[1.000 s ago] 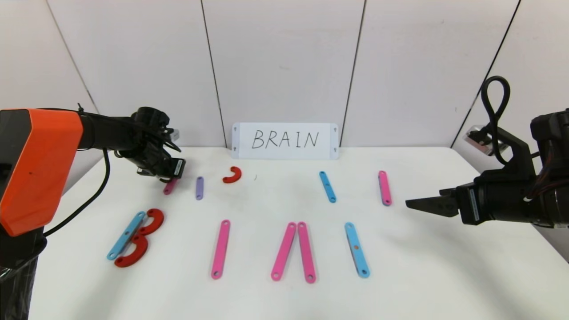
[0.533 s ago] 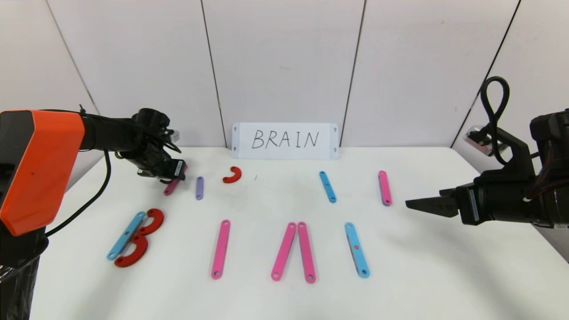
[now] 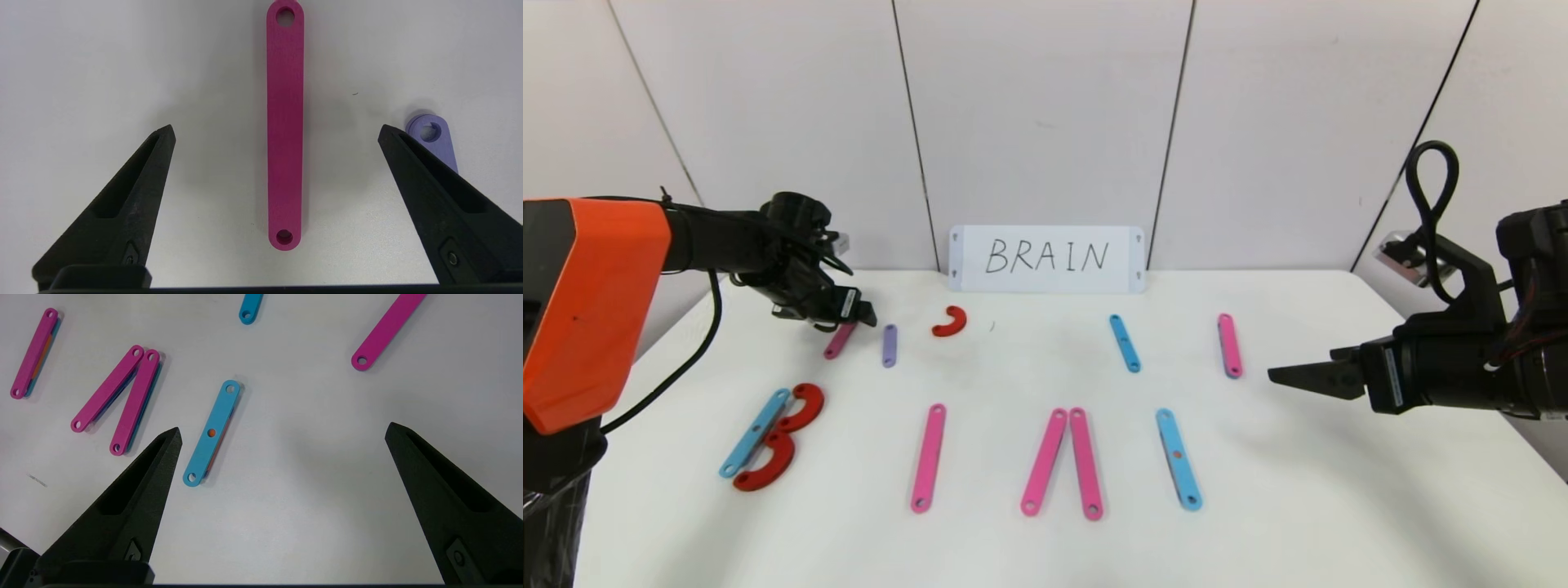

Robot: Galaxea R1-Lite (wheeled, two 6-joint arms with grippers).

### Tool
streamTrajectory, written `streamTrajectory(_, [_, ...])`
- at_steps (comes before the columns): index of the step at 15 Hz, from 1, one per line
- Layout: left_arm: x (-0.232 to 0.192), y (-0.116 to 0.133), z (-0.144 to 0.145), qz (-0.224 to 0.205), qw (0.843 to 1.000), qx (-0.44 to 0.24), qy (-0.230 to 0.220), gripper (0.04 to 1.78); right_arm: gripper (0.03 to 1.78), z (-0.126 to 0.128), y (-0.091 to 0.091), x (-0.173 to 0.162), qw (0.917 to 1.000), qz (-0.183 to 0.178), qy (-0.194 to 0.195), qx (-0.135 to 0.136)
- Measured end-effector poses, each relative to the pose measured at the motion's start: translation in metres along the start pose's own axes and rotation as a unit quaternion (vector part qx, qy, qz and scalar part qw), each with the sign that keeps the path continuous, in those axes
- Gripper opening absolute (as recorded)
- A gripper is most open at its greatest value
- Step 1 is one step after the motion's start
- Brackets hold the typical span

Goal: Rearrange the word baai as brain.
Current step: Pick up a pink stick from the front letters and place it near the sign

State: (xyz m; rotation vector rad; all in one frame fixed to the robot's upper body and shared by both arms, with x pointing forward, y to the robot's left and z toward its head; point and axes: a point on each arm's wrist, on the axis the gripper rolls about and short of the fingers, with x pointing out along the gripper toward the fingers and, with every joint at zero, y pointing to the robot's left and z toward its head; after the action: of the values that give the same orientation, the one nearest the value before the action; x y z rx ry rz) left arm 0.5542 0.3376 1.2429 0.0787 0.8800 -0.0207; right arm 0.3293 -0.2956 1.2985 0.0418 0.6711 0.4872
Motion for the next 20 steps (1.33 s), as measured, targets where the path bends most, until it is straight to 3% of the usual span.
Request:
streamTrajectory(6, [-0.017,0.001,0.002,-0.001,1.000,-0.018,0.003,1.74,1.74,0.002,-0.002,0.000,1.0000,-0.001,-0.003,0.002])
streamTrajectory(12, [-0.065,-0.012,-0.008,-0.025,0.999,-0.029,0.038,1.74,1.74,0.010,-0.012,0.007,0.9999,-0.007,-0.005,0.010])
streamTrajectory(16, [-0.099,-0.036,-0.024,-0.051,0.998,-0.007,0.045,1.74,1.74,0.016,-0.020,0.008,0.9997,-0.012,-0.012,0.015])
streamTrajectory(20, [-0.132,-0.074,-0.047,-0.083,0.995,0.015,0.055,1.74,1.74,0.020,-0.026,0.009,0.9996,0.007,-0.017,0.019])
